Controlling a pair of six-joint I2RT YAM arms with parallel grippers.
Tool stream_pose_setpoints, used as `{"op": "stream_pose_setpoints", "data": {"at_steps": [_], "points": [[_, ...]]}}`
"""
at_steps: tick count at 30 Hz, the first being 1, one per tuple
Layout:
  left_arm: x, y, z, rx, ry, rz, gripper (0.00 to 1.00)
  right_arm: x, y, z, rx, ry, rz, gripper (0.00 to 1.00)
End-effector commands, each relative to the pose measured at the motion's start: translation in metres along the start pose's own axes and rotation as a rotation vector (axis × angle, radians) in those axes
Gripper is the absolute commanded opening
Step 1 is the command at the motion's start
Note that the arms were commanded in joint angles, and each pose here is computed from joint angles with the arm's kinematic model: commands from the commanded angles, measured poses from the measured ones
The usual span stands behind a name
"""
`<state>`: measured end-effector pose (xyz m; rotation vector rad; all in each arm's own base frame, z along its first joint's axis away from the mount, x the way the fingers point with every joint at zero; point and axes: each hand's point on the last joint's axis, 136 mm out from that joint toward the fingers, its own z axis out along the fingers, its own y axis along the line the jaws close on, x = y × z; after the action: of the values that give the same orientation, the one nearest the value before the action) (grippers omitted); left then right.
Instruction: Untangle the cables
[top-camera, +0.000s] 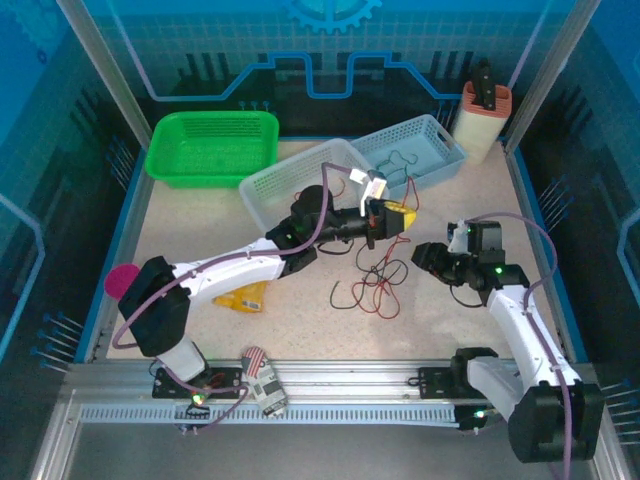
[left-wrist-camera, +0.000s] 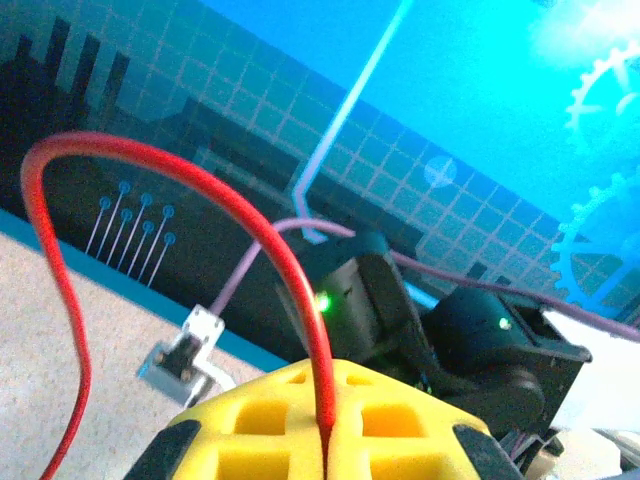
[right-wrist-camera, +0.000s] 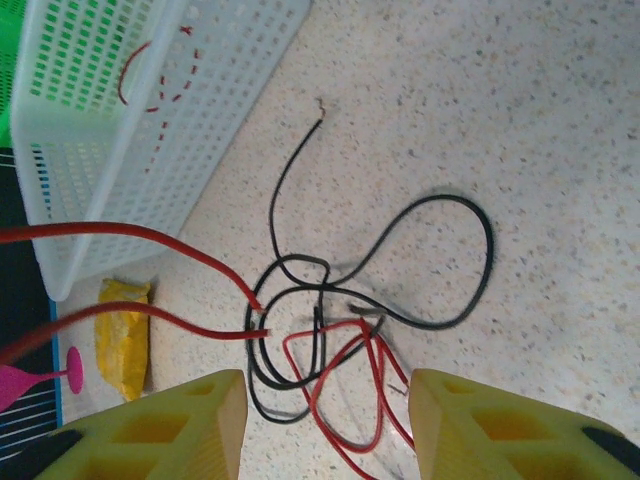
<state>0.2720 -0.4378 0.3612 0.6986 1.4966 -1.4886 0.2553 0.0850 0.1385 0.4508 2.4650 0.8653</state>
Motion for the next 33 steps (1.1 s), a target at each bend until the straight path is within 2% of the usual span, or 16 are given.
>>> {"op": "stream_pose_setpoints", "data": {"at_steps": [1,10,16,21,29,31,33], "points": [[-0.036,-0.033,0.006,0.098,-0.082,0.059,0.0,0.006,-0.013,-0.002,0.053,-0.001,0.017,0.47],[-0.065,-0.054,-0.001,0.132,-0.153,0.096,0.0,0.002,-0.014,-0.007,0.067,-0.031,0.048,0.48],[-0.08,-0.044,-0.018,0.074,-0.179,0.107,0.0,0.001,0.0,-0.008,0.003,-0.021,-0.006,0.48],[-0.087,-0.038,-0.024,0.083,-0.206,0.062,0.0,0.003,0.029,-0.009,-0.111,-0.019,-0.14,0.48],[-0.077,-0.03,-0.022,0.068,-0.19,0.036,0.0,0.044,0.067,0.002,-0.18,0.05,-0.393,0.47],[-0.076,-0.029,-0.022,0.066,-0.187,0.035,0.0,0.046,0.069,0.007,-0.148,0.036,-0.43,0.48],[-0.076,-0.03,-0.022,0.07,-0.185,0.036,0.0,0.037,0.063,0.012,-0.054,-0.019,-0.451,0.49]]}}
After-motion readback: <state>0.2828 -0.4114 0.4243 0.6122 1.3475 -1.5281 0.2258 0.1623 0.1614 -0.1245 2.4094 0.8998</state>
